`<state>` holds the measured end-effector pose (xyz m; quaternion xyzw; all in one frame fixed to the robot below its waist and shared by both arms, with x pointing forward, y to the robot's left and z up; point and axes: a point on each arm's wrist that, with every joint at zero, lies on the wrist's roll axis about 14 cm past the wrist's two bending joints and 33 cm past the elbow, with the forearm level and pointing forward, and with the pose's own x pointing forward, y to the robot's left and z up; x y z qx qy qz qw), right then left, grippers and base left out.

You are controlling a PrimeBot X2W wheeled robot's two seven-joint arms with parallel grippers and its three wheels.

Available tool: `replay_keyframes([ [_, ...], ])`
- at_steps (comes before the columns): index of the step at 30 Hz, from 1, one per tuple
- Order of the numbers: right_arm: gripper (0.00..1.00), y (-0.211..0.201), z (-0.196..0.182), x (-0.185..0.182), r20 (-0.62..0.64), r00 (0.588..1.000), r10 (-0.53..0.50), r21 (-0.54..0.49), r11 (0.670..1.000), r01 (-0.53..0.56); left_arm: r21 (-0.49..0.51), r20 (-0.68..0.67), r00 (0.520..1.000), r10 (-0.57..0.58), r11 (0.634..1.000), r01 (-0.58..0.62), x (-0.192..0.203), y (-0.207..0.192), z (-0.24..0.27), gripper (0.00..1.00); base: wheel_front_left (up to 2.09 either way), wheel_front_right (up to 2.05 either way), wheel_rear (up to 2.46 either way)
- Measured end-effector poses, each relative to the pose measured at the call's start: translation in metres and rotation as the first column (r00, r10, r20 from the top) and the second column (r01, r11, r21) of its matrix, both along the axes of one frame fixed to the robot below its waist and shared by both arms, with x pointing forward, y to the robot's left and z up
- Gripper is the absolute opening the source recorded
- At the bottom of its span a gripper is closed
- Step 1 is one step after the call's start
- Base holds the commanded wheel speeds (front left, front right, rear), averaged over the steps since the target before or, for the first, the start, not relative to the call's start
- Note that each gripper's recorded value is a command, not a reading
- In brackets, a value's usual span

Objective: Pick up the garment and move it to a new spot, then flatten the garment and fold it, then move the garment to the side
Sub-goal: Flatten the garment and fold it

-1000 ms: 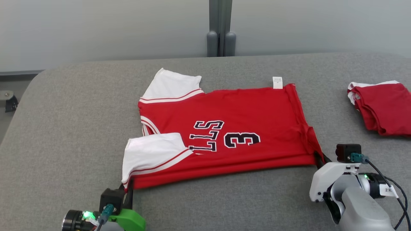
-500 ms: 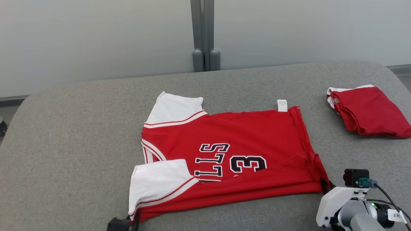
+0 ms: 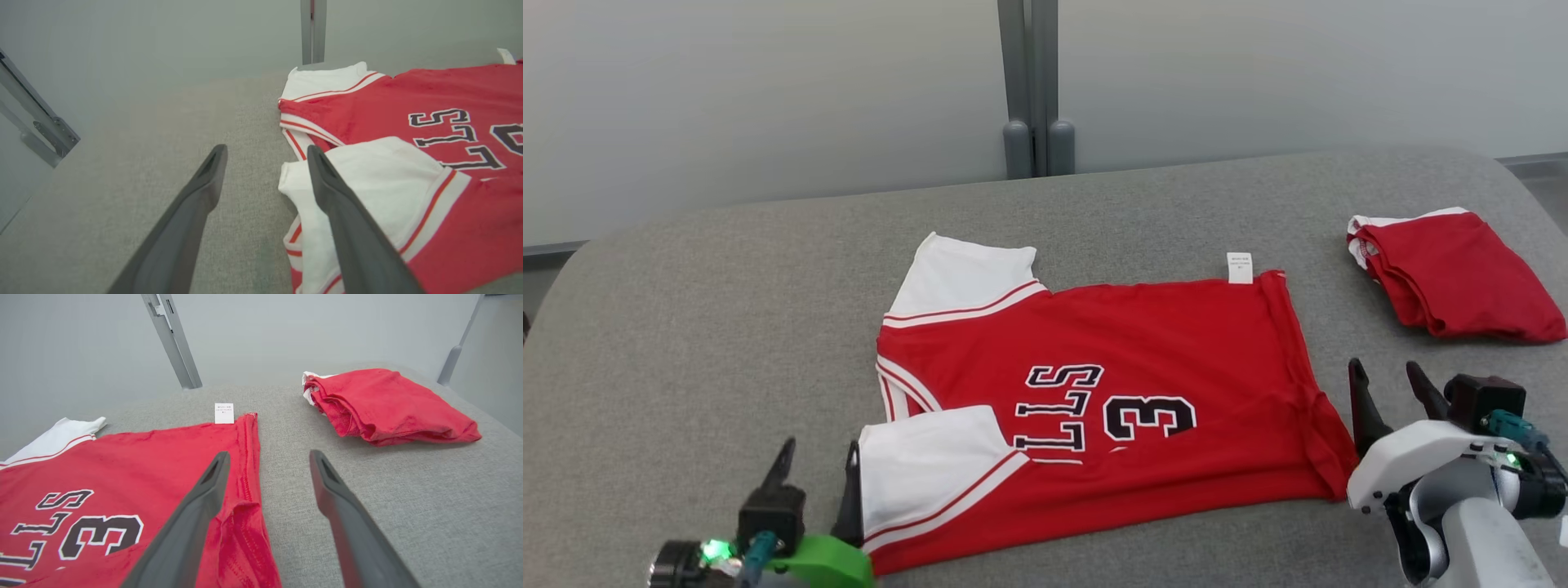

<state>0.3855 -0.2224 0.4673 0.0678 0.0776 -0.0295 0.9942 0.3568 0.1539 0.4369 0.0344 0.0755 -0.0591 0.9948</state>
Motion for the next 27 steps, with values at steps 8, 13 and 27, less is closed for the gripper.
replay_keyframes([
  [8,1.00,0.019,0.045,0.030,0.118,0.991,0.071,-0.058,0.996,-0.064,-0.023,0.196,0.977,-0.086,0.995,0.092,0.057,-0.018,0.067,1.00,0.00,0.00,0.00],
  [13,1.00,0.034,0.058,0.060,0.138,0.982,0.129,-0.080,0.990,-0.119,0.055,0.076,0.967,-0.241,0.970,0.238,0.108,-0.045,0.063,1.00,0.00,0.00,0.00],
  [27,1.00,0.026,0.036,0.134,0.086,0.979,0.183,-0.124,0.977,-0.172,0.019,-0.404,0.854,-0.328,0.930,0.366,0.232,-0.061,0.016,1.00,0.00,0.00,0.00],
])
